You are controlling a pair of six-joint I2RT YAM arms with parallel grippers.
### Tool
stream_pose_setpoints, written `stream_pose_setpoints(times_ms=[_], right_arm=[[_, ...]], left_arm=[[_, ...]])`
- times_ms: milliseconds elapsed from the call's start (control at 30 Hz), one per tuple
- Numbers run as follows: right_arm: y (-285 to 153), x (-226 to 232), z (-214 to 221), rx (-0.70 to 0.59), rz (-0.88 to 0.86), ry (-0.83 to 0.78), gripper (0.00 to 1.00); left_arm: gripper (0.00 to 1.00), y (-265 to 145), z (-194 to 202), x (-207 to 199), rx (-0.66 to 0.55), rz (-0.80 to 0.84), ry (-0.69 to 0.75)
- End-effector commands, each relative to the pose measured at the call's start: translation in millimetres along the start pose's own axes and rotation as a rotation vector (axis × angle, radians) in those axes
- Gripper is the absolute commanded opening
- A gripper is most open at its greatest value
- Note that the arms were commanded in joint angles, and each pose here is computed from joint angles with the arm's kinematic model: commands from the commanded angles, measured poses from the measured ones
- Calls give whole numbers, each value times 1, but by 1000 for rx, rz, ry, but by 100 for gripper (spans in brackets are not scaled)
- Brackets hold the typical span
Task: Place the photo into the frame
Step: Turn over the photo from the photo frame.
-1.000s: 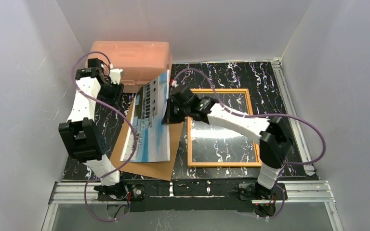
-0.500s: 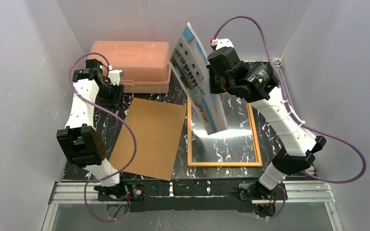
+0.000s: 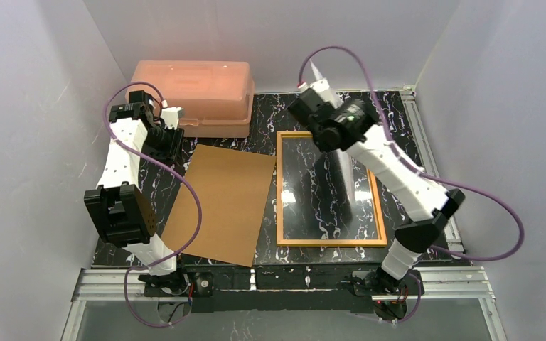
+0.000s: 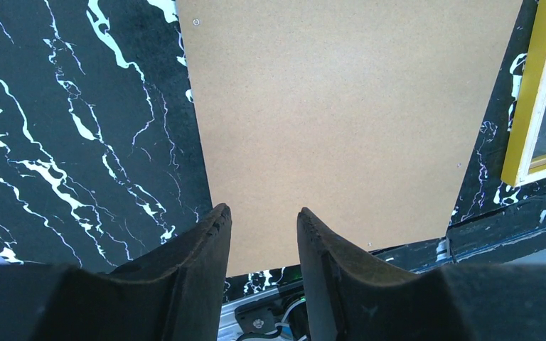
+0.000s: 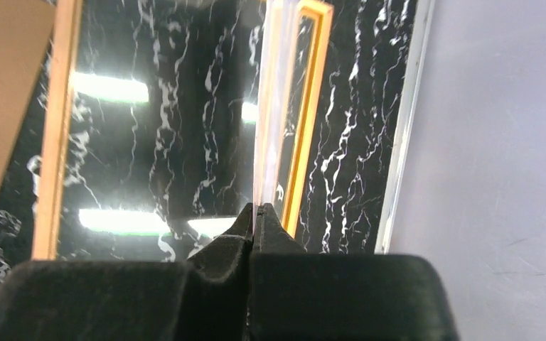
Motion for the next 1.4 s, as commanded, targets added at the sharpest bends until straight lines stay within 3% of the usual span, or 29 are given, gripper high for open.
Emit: stream_pose_setpoints(times_ms=[0,300,533,800,1367], right_arm=[[31,40,39,159,1,-153,1],[66,114,94,338,-24,-294,1],[89,146,116,381,-40,-215,1],[101,142,126,317,45,-25,1],[121,124,111,217,162,62,1]], left_arm=[[37,1,4,-7,13,32,-5],[36,7,6,-6,21,35,-8],[35,13,13,-4,32,23,13],[34,18,13,-6,25,44,16],[33,25,21,-7,35,46,24]])
Point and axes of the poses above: each gripper's point midway between its finger pads, its own y axis out along the fingers, its own x axis along the line the jaws close on, z = x × y, the point moved 4 cm from there along -y, back along the fingers, and after that the axes turned 11 degrees about y, right-handed, at the moved point
